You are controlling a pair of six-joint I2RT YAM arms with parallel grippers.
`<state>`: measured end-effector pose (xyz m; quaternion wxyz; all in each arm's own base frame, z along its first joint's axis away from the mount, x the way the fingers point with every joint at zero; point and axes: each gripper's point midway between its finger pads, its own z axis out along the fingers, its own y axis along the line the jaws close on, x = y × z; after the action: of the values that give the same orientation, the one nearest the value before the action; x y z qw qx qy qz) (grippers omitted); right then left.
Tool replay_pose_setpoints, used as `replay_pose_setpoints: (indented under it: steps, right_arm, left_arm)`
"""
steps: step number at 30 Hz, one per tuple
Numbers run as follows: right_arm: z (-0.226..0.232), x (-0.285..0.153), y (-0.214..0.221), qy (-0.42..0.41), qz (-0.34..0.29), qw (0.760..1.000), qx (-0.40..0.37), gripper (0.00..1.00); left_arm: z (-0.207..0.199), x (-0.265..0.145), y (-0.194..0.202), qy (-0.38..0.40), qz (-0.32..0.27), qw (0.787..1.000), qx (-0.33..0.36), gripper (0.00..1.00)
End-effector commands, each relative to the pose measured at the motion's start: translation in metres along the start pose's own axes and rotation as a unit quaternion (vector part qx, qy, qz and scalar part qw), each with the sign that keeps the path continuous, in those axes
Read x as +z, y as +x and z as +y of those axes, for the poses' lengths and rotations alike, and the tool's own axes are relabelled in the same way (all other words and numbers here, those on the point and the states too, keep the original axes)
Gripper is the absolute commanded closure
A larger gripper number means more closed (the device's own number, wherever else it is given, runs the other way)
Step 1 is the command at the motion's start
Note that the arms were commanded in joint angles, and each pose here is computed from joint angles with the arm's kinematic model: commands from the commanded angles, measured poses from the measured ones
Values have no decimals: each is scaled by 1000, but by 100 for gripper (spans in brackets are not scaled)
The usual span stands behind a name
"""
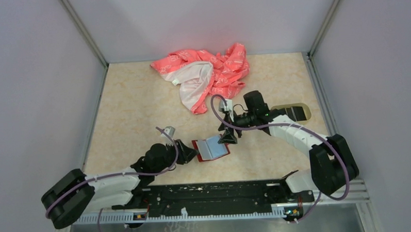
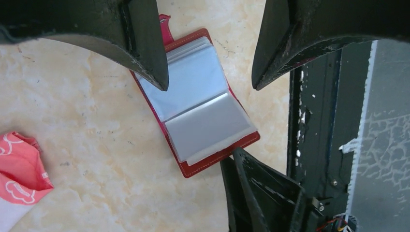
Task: Put the credit cards into the card holder
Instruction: Open the card holder at the center of the board.
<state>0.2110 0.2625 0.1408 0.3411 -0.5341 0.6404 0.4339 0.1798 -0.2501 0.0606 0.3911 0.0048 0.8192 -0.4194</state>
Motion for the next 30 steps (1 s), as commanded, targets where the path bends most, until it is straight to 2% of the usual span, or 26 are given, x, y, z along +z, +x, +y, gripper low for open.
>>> replay_pose_setpoints:
  steps: [1, 5, 9, 13, 16, 18, 22, 25, 30]
  right_arm:
    - [-18, 4, -3, 22, -1, 1000, 3, 37]
    - [-22, 7, 3, 32, 10, 999, 13, 42]
    - [-23, 15, 6, 45, 20, 999, 15, 49]
    - [-25, 24, 11, 55, 32, 998, 25, 58]
    - [-34, 28, 14, 73, 38, 995, 54, 68]
    - [-40, 28, 16, 89, 47, 993, 70, 75]
    - [-49, 27, 24, 111, 65, 988, 84, 81]
    - [-54, 27, 31, 123, 78, 985, 93, 82]
    - [-66, 22, 41, 160, 99, 978, 95, 85]
  left_arm:
    - [0, -9, -15, -4, -26, 999, 18, 62]
    - [-9, -23, -34, -2, -57, 998, 20, 55]
    - [-36, -45, -59, 38, -92, 995, 22, 47]
    - [-76, -71, -82, 131, -138, 982, -1, 43]
    - [-102, -82, -88, 200, -147, 968, -26, 45]
    - [-115, -81, -83, 227, -123, 966, -29, 47]
    - [-134, -54, -67, 222, -29, 974, -29, 56]
    - [-120, -14, -42, 155, 53, 986, -37, 63]
    - [-77, 25, -19, 15, 91, 996, -16, 65]
